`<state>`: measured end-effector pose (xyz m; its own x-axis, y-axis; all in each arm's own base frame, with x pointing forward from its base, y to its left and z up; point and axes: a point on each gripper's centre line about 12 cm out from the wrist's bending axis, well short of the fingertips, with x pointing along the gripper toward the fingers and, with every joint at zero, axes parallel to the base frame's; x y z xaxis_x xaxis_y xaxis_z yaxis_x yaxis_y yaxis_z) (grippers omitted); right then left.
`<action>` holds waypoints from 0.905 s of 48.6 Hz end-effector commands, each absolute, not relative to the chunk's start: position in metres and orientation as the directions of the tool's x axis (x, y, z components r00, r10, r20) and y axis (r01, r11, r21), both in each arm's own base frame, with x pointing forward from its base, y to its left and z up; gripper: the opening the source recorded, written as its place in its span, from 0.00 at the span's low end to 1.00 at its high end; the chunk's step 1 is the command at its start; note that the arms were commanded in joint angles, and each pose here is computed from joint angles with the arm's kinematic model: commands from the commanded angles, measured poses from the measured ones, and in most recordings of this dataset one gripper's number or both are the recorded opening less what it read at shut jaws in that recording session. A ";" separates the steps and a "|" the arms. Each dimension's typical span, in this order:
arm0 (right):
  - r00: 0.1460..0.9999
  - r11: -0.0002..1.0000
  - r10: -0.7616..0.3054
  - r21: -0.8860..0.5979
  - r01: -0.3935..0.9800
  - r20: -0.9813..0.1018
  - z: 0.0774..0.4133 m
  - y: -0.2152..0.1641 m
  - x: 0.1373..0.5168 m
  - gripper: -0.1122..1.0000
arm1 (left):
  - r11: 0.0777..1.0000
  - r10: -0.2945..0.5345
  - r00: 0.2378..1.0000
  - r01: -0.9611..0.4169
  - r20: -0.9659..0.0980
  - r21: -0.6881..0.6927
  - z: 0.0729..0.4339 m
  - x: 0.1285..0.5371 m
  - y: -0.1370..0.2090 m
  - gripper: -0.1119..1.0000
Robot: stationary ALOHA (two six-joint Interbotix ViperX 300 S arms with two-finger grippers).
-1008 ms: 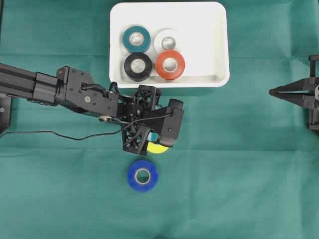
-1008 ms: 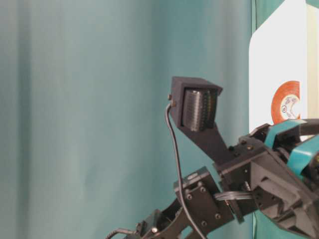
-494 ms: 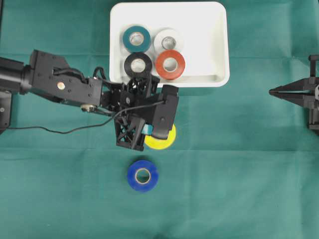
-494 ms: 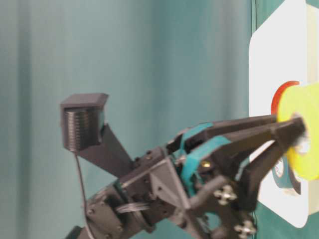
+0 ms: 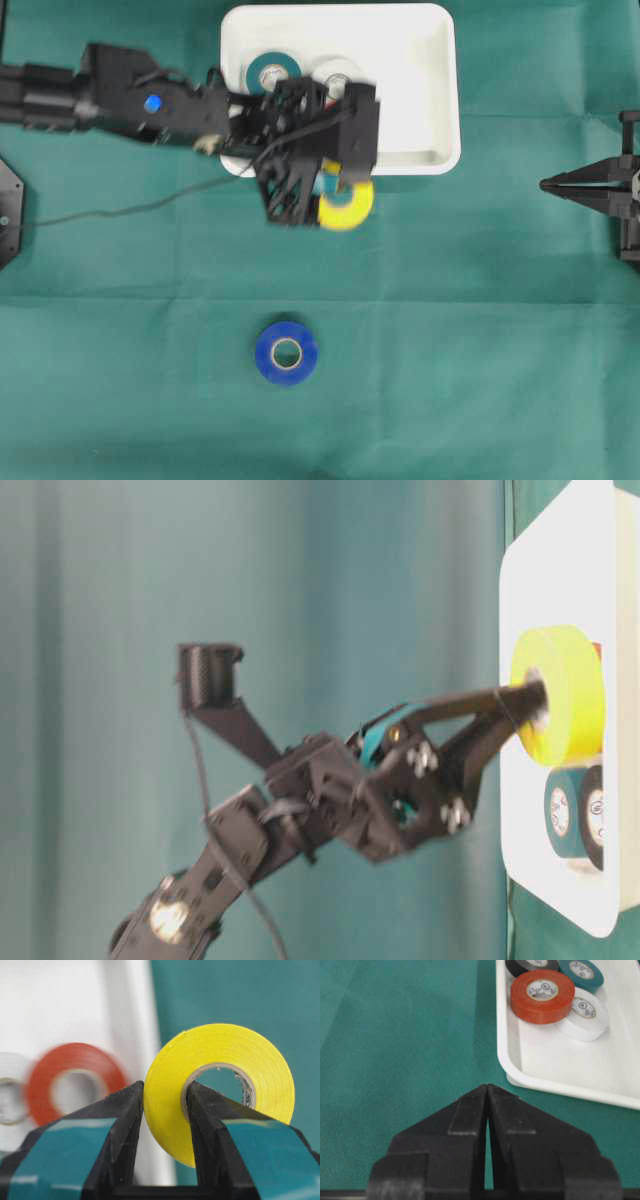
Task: Put the tape into the white case with the left arm.
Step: 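Lift the yellow tape and place it in the case's right side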
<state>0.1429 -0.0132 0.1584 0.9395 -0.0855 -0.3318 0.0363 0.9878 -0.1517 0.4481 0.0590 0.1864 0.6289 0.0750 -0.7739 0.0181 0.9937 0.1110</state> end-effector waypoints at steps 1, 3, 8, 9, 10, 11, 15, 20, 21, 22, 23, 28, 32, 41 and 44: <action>0.944 0.988 -0.085 -0.152 0.038 -0.317 0.163 -0.013 0.145 0.02 | 0.992 0.108 0.669 -0.028 -0.736 0.121 0.204 0.458 0.079 0.32; 0.944 0.988 -0.085 -0.152 0.038 -0.317 0.163 -0.013 0.145 0.02 | 0.991 0.122 0.671 -0.047 -0.732 0.122 0.205 0.460 0.088 0.32; 0.944 0.988 -0.085 -0.152 0.038 -0.317 0.163 -0.013 0.145 0.02 | 0.989 0.149 0.673 -0.086 -0.724 0.123 0.206 0.467 0.108 0.32; 0.944 0.988 -0.085 -0.152 0.038 -0.317 0.163 -0.013 0.145 0.02 | 0.988 0.154 0.677 -0.093 -0.720 0.124 0.207 0.469 0.112 0.32; 0.945 0.988 -0.085 -0.152 0.038 -0.316 0.163 -0.013 0.145 0.02 | 0.987 0.160 0.677 -0.099 -0.719 0.126 0.206 0.470 0.116 0.32; 0.944 0.988 -0.085 -0.152 0.038 -0.317 0.163 -0.013 0.145 0.02 | 0.986 0.165 0.679 -0.105 -0.716 0.128 0.207 0.472 0.120 0.32; 0.944 0.988 -0.085 -0.152 0.038 -0.317 0.163 -0.013 0.145 0.02 | 0.983 0.183 0.681 -0.131 -0.709 0.128 0.206 0.478 0.134 0.32; 0.944 0.988 -0.085 -0.152 0.038 -0.317 0.163 -0.013 0.145 0.02 | 0.979 0.201 0.684 -0.155 -0.702 0.129 0.205 0.485 0.148 0.32; 0.944 0.988 -0.085 -0.152 0.038 -0.317 0.162 -0.013 0.145 0.02 | 0.979 0.205 0.685 -0.160 -0.699 0.129 0.205 0.487 0.151 0.32; 0.945 0.988 -0.085 -0.152 0.038 -0.316 0.163 -0.013 0.145 0.02 | 0.978 0.206 0.687 -0.163 -0.697 0.129 0.205 0.489 0.152 0.32; 0.945 0.988 -0.083 -0.152 0.036 -0.316 0.163 -0.013 0.145 0.02 | 0.977 0.209 0.686 -0.168 -0.697 0.129 0.204 0.490 0.155 0.32; 0.945 0.988 -0.085 -0.152 0.038 -0.316 0.163 -0.013 0.145 0.02 | 0.976 0.217 0.692 -0.178 -0.688 0.129 0.206 0.496 0.161 0.32; 0.945 0.988 -0.085 -0.152 0.038 -0.316 0.163 -0.013 0.145 0.02 | 0.975 0.218 0.695 -0.178 -0.685 0.130 0.207 0.497 0.161 0.32; 0.945 0.988 -0.085 -0.152 0.038 -0.316 0.163 -0.013 0.145 0.02 | 0.975 0.218 0.693 -0.179 -0.687 0.128 0.207 0.497 0.161 0.32; 0.945 0.988 -0.085 -0.152 0.038 -0.316 0.163 -0.013 0.145 0.02 | 0.976 0.217 0.692 -0.179 -0.688 0.128 0.207 0.496 0.161 0.32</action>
<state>0.1430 -0.0132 0.1586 0.9400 -0.0852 -0.3303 0.0362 0.9878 -0.1517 0.4933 0.1584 0.1851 0.6568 0.2028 -0.7263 -0.1676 0.9783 0.1216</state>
